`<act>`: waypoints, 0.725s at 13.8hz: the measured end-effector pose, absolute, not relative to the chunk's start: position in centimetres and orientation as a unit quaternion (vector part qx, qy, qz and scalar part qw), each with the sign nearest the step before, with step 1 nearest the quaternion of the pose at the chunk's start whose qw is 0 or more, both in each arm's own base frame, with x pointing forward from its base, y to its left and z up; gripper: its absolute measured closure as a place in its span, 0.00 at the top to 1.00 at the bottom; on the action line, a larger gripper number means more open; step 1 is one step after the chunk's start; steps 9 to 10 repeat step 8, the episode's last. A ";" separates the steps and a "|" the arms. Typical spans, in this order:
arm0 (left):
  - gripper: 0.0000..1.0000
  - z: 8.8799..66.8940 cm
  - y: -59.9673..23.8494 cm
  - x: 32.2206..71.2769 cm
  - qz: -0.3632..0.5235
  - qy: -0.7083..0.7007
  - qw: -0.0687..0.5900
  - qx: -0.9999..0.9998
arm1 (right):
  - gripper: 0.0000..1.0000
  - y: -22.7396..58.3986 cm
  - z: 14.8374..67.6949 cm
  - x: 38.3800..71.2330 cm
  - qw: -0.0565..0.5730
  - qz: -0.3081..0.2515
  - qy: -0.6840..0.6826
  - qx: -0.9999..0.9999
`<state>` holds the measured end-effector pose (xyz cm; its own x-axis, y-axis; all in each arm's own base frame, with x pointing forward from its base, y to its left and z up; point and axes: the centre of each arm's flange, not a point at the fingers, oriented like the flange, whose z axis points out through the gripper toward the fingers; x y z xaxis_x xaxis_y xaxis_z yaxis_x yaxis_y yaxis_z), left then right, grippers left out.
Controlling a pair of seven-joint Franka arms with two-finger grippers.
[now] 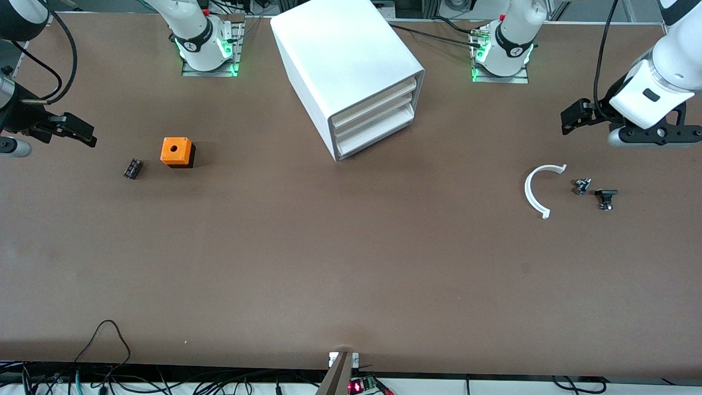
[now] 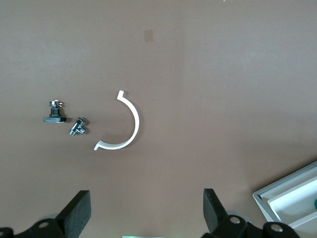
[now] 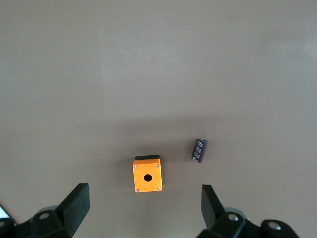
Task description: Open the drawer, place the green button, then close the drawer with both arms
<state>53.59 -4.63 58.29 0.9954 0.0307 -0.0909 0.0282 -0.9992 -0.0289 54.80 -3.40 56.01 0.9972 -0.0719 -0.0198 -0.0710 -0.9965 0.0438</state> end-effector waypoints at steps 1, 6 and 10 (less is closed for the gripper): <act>1.00 58.1 -3.9 53.8 0.048 -0.022 0.013 -0.999 | 1.00 -3.4 56.0 54.8 0.022 -0.010 -0.036 0.999; 1.00 57.5 -0.2 54.2 0.053 -0.052 0.008 -0.997 | 1.00 -3.4 56.0 54.8 0.022 -0.010 -0.036 0.999; 1.00 57.4 -0.3 54.3 0.054 -0.050 0.009 -0.997 | 1.00 -3.4 56.0 54.8 0.022 -0.010 -0.036 0.999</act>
